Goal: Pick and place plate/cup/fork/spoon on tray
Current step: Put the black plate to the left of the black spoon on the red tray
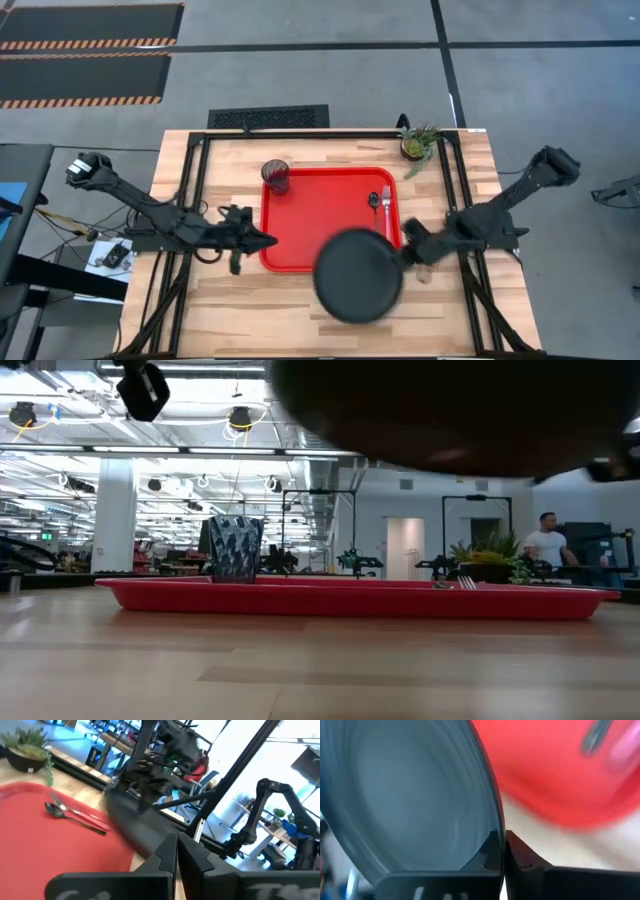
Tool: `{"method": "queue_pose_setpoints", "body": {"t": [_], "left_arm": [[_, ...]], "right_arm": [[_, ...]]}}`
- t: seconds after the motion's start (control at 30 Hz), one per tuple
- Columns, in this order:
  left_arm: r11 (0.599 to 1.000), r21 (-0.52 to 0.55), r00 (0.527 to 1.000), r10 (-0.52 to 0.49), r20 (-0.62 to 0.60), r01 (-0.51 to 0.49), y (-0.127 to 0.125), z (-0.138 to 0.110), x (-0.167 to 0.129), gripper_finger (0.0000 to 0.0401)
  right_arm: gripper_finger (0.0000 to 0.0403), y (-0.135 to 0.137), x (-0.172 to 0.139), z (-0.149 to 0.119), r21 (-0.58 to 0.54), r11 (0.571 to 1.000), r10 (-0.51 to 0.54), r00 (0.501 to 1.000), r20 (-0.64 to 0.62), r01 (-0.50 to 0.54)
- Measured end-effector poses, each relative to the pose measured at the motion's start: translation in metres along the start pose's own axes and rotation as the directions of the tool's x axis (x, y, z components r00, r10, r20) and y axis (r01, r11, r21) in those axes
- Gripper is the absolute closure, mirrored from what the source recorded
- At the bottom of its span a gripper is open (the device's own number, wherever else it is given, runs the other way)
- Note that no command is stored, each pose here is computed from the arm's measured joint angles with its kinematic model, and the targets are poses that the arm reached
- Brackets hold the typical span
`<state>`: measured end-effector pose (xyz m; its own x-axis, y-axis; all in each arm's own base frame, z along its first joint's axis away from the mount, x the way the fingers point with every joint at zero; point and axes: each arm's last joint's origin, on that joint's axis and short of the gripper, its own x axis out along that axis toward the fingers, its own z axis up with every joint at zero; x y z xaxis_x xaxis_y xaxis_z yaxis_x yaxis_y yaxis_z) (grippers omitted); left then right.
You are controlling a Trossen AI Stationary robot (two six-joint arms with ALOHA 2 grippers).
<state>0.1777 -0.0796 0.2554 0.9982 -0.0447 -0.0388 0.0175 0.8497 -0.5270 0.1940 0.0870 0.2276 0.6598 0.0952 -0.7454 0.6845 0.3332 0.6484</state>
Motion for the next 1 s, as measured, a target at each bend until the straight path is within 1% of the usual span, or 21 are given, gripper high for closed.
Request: {"method": "queue_pose_setpoints", "body": {"t": [0.1,0.2,0.27,0.37,0.43,0.53,0.6,0.77,1.0], "left_arm": [[0.999,0.039,1.0,-0.018,0.002,0.018,0.005,0.001,-0.011,0.0401],[0.996,0.084,1.0,-0.025,0.001,0.025,0.007,0.006,-0.02,0.0401],[0.995,0.1,1.0,-0.029,-0.005,0.029,0.008,0.009,-0.026,0.0401],[0.994,0.109,0.999,-0.029,-0.015,0.031,0.01,0.011,-0.033,0.0401],[0.993,0.112,0.999,-0.025,-0.022,0.027,0.012,0.013,-0.037,0.0401],[0.993,0.119,0.999,-0.019,-0.027,0.022,0.014,0.014,-0.043,0.0401],[0.993,0.117,1.0,-0.022,-0.021,0.025,0.014,0.016,-0.045,0.0401],[0.992,0.125,1.0,-0.02,-0.017,0.022,0.015,0.018,-0.049,0.0401],[0.991,0.134,1.0,0.007,-0.027,-0.003,0.017,0.016,-0.05,0.0401]], "right_arm": [[0.0392,0.004,0.021,0.032,0.099,0.992,-0.078,0.997,0.02,0.076],[0.0393,-0.003,0.043,0.063,0.148,0.978,-0.155,0.988,0.025,0.15],[0.0393,-0.007,0.055,0.083,0.17,0.973,-0.163,0.986,0.031,0.155],[0.0393,-0.009,0.069,0.109,0.188,0.974,-0.139,0.99,0.038,0.13],[0.0393,-0.012,0.076,0.121,0.209,0.967,-0.155,0.988,0.023,0.147],[0.0393,-0.018,0.087,0.131,0.224,0.957,-0.188,0.982,-0.01,0.185],[0.0393,-0.018,0.092,0.136,0.234,0.955,-0.185,0.983,-0.017,0.184],[0.0393,-0.021,0.103,0.142,0.251,0.942,-0.221,0.975,-0.035,0.223],[0.0393,-0.024,0.111,0.152,0.282,0.931,-0.232,0.972,-0.027,0.23]]}}
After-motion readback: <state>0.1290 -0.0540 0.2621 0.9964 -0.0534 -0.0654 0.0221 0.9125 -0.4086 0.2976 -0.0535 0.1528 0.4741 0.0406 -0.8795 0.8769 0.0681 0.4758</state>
